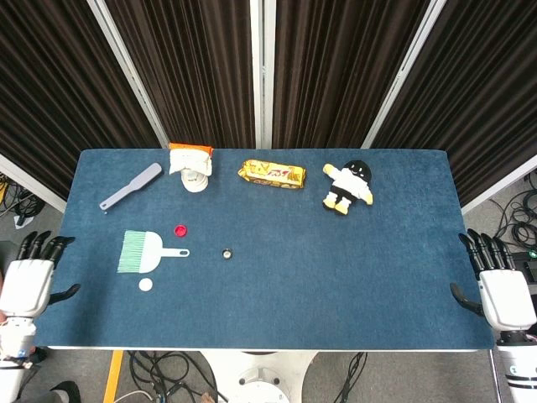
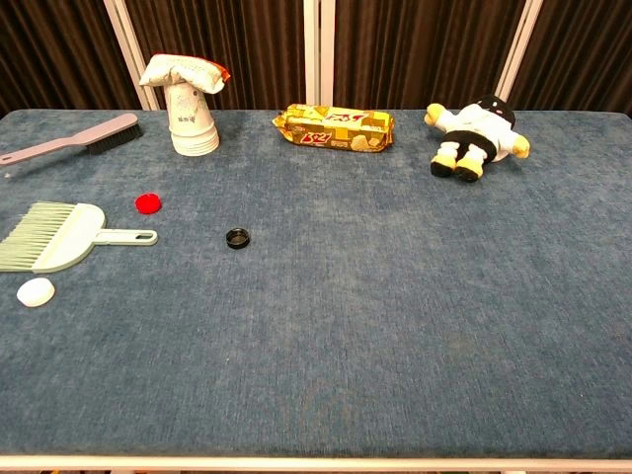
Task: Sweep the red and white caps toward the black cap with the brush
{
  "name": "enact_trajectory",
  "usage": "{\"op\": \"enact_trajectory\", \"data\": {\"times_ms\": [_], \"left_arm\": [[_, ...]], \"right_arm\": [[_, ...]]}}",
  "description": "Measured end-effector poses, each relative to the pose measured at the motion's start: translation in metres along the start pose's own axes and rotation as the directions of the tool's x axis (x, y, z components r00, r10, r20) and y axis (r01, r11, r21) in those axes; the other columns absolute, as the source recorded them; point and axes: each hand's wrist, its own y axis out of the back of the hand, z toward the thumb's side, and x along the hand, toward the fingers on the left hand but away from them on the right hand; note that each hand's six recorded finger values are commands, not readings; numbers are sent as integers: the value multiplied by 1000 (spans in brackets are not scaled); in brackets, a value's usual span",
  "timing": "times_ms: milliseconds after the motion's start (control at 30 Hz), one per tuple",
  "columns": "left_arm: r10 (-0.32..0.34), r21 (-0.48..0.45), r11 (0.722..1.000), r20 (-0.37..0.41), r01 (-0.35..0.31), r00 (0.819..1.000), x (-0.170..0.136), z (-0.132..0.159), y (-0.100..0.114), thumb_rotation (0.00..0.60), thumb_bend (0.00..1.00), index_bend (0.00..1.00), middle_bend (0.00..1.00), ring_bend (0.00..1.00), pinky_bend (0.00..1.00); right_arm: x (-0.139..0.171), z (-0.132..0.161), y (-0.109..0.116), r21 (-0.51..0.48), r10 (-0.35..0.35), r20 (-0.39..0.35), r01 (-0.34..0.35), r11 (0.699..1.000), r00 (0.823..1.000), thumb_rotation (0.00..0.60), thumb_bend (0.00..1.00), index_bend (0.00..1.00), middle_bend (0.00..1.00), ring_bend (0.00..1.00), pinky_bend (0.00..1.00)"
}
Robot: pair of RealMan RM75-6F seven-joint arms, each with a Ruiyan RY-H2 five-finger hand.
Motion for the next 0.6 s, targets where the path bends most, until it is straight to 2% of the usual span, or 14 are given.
{"op": "enact_trajectory", "data": {"times_ms": [167,300,600], "left_arm": [[-16,-36,999,70,18,997,28,21,-2,600,136,307,307,151,85],[-46,-47,998,113,51,993,47,37,-12,600,164,323,333,153,86],[-170,33,985,163,167,972,80,78,-54,600,203,309,387,209,135]], "right_arm": [[-2,-6,14,30,-38,12,37,999,999,600,204,0,57,0,0],[-4,-8,20,46,-50,19,49,998,999,600,203,0,56,0,0],[-4,-13,17,47,-43,36,41,998,998,600,205,0,49,0,0]]}}
